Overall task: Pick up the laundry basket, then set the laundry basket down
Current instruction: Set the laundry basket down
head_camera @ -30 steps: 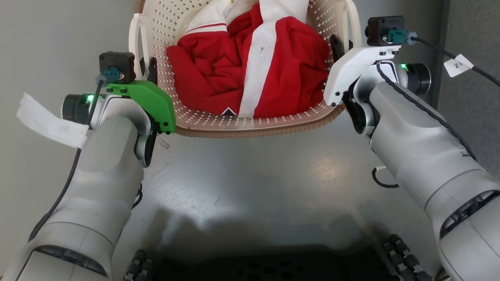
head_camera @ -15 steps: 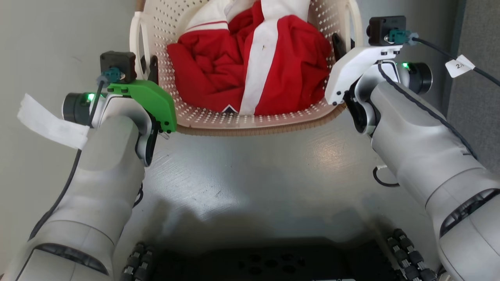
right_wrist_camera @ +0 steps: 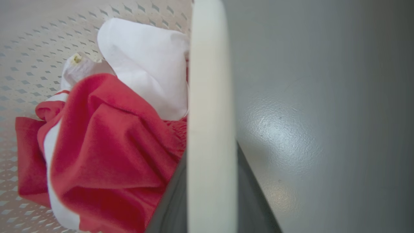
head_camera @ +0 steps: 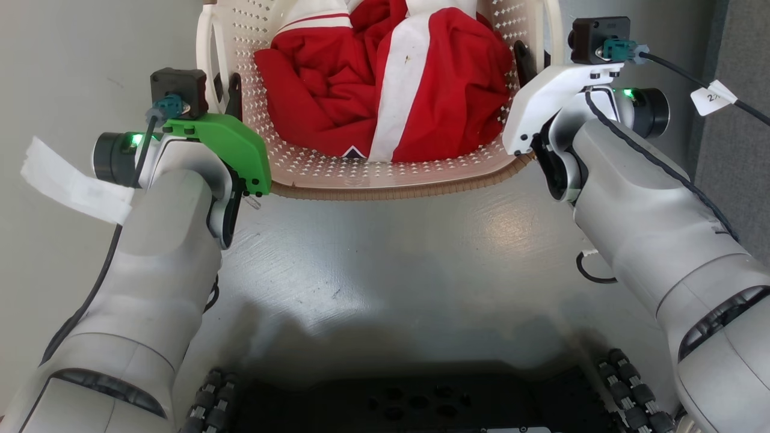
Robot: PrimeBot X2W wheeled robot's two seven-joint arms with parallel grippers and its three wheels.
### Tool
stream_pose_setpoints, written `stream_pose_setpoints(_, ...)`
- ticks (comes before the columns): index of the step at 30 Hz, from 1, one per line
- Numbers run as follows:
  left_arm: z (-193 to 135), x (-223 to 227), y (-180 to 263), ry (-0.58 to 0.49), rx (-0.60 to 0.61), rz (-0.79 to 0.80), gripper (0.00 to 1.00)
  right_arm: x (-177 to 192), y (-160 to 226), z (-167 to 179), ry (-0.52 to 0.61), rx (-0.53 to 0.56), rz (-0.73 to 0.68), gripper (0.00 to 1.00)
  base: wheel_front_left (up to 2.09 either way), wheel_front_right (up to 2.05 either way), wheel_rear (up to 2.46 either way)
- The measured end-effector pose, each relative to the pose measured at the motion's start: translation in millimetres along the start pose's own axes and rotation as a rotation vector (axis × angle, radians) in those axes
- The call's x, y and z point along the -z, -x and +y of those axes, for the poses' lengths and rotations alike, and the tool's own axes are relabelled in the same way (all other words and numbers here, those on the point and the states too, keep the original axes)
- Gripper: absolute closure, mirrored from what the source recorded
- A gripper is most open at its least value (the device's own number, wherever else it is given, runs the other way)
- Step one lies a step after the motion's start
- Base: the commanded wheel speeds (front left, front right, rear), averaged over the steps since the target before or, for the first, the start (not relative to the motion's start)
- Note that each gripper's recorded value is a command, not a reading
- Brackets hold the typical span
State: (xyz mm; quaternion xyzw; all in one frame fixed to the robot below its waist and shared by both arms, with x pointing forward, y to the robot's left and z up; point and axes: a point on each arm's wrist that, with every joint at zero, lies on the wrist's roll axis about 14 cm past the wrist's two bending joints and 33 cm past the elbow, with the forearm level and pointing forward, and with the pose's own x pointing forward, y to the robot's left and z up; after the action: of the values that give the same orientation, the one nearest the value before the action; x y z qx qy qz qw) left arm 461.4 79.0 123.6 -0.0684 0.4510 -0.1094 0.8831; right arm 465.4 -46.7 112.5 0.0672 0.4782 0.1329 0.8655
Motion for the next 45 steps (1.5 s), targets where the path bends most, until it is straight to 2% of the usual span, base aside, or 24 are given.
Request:
stream_pose_setpoints(6,-0.3,1.3,-0.1,-0.002,0.004,0.000,1.00,1.4,0.1,-0.1,0.002,-0.001,0.003,1.00,0.00,0.00,0.00)
stream_pose_setpoints(7,-0.6,1.1,-0.1,-0.002,0.006,0.000,0.82,1.5,0.2,0.0,0.003,-0.002,0.003,0.99,0.00,0.00,0.00)
stream_pose_setpoints(8,-0.5,0.9,-0.2,-0.002,0.006,0.000,0.71,1.4,0.4,0.1,0.004,-0.002,0.003,0.81,0.00,0.00,0.00)
stream_pose_setpoints(9,-0.3,0.3,-0.2,-0.004,0.005,0.000,0.46,1.3,0.7,0.1,0.006,-0.003,0.003,0.52,0.00,0.00,0.00)
stream_pose_setpoints(10,0.4,1.5,0.5,-0.007,0.003,0.005,0.01,1.3,1.3,0.2,0.010,-0.007,0.004,0.12,0.00,0.00,0.00)
stream_pose_setpoints(11,1.5,2.0,1.3,-0.009,-0.001,0.008,0.00,1.3,2.2,-0.7,0.014,-0.005,0.005,0.00,0.00,0.00,0.00)
stream_pose_setpoints(25,3.1,-22.4,14.4,-0.023,-0.018,-0.035,0.00,-27.2,18.1,-3.6,0.031,0.014,-0.061,0.00,0.00,0.00,0.00)
stream_pose_setpoints(38,-3.2,-60.1,44.9,-0.027,-0.021,-0.122,0.00,-59.0,52.5,-0.5,0.045,0.026,-0.143,0.00,0.00,0.00,0.00)
stream_pose_setpoints(45,-11.7,-106.3,68.3,-0.023,0.003,-0.251,0.00,-81.3,76.2,7.0,0.061,0.018,-0.204,0.00,0.00,0.00,0.00)
